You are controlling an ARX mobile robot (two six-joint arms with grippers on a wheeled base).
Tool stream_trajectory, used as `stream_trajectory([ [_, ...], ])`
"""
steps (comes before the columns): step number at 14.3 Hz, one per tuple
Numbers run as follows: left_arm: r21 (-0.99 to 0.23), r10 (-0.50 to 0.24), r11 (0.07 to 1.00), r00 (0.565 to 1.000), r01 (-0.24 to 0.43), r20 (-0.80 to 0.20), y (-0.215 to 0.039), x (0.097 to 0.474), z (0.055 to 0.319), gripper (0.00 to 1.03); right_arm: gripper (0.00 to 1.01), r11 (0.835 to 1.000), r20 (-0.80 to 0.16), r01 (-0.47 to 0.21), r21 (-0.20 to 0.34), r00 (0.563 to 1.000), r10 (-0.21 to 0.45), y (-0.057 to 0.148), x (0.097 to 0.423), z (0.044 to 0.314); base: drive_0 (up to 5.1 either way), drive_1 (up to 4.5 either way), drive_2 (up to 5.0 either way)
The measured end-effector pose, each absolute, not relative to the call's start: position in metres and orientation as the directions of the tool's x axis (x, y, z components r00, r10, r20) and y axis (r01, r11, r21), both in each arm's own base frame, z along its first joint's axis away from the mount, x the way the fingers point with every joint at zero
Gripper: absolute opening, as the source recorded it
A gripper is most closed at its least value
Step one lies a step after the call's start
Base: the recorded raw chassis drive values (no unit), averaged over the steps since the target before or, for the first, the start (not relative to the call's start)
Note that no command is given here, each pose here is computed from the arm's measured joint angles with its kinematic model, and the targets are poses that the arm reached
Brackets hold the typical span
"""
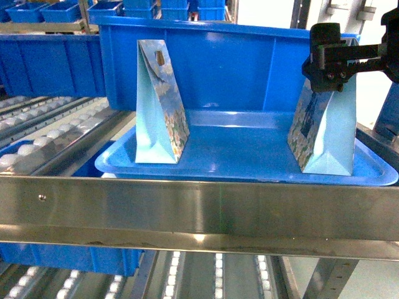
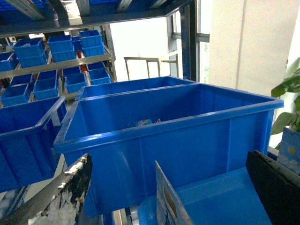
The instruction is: Move flower gift bag to table near conveyor
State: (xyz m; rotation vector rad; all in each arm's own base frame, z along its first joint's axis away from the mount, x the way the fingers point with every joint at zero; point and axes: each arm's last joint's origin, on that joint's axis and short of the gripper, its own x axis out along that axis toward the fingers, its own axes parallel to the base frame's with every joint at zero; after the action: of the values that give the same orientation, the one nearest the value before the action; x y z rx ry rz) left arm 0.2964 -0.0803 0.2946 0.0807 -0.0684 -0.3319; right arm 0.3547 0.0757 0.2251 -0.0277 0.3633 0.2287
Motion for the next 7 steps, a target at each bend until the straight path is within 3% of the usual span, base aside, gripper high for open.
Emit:
stream_trajectory([
  [4,0.090,-0.330,0.942,0.943,0.324,0.054,-0.0806,0.2964,0.2947,0.98,0.97,0.979,-0.367,-0.204,0.032,0.908,0.201,0.0763,0.3621,0.2153,0.0,0.00,0.0],
  [7,0.090,-0.328,0.942,0.943,0.323,0.054,-0.0803,0.2964,0.2947,0.98,0.61,0.973,-0.337,-0.226,0.047,0.913,0.228,0.0781,0.3617,0.2159,0.0,0.00,0.0],
])
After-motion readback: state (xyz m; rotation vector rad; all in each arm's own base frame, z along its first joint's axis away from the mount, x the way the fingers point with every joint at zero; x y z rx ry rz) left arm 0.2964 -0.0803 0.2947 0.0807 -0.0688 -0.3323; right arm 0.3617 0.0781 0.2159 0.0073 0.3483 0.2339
